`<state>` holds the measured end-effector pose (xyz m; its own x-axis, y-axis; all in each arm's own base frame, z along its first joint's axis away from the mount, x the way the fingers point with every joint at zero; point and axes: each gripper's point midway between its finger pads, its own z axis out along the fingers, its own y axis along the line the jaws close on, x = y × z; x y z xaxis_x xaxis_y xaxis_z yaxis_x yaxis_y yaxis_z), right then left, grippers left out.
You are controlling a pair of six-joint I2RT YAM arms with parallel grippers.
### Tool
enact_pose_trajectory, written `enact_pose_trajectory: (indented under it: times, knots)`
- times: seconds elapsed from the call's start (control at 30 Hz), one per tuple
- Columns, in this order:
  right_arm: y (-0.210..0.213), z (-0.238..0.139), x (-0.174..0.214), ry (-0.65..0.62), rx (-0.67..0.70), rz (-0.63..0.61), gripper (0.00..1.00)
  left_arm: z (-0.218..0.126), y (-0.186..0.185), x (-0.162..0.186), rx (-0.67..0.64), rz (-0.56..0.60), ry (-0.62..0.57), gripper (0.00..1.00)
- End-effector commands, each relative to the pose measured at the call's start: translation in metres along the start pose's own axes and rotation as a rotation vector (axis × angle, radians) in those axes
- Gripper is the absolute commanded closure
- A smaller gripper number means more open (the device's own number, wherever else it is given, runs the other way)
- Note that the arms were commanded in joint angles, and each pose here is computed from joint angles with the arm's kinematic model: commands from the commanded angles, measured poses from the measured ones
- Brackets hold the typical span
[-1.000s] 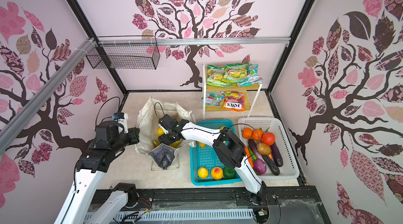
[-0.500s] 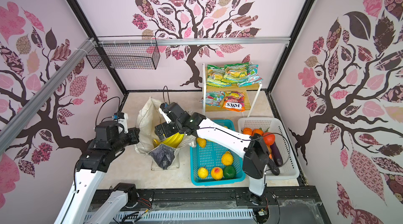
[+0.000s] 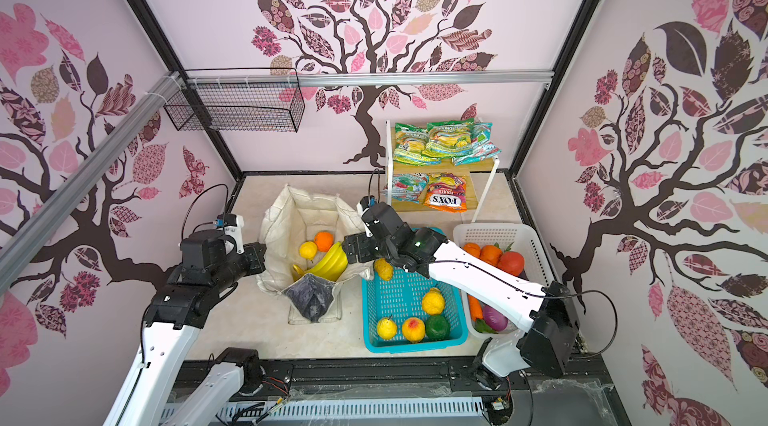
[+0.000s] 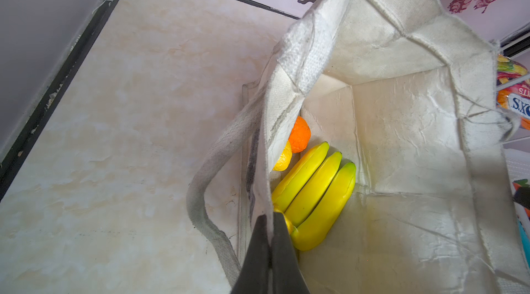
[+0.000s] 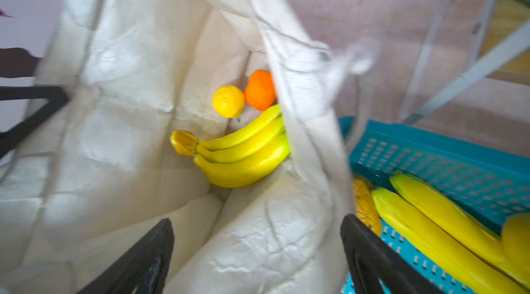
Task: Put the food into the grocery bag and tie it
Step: 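Raise the right gripper and move it toward the candy shelf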
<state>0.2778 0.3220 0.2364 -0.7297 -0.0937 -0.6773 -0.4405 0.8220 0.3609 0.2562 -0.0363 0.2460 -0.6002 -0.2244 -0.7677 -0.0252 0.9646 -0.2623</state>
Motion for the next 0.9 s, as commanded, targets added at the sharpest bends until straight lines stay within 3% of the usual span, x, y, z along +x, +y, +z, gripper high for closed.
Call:
enact_pose_trajectory:
  times: [0.0, 0.1, 0.23, 0.43, 0.5, 0.7, 0.87]
  knots:
    - [-0.013, -0.006, 0.000, -0.032, 0.043, 0.040, 0.10, 0.002, 0.000, 0.000, 0.001, -0.003, -0.003, 1.00]
    - [-0.023, 0.005, 0.010, -0.006, 0.082, 0.046, 0.13, 0.002, 0.000, 0.000, -0.001, -0.003, -0.005, 1.00]
    - [-0.016, 0.014, 0.014, 0.006, 0.036, 0.050, 0.24, 0.002, 0.001, 0.000, -0.007, -0.005, -0.005, 1.00]
    - [0.003, 0.011, 0.000, -0.036, -0.058, 0.069, 0.69, 0.001, 0.005, -0.003, -0.026, -0.010, -0.015, 1.00]
    - [0.011, 0.004, -0.013, -0.062, -0.079, 0.074, 0.99, -0.003, 0.009, -0.010, -0.061, -0.053, -0.039, 1.00]
    - [0.021, -0.021, -0.046, -0.133, -0.072, 0.079, 1.00, -0.027, 0.020, -0.047, -0.177, -0.067, -0.094, 1.00]
    - [-0.002, -0.036, -0.045, -0.130, 0.049, 0.040, 1.00, -0.057, 0.053, -0.067, -0.390, -0.101, -0.183, 1.00]
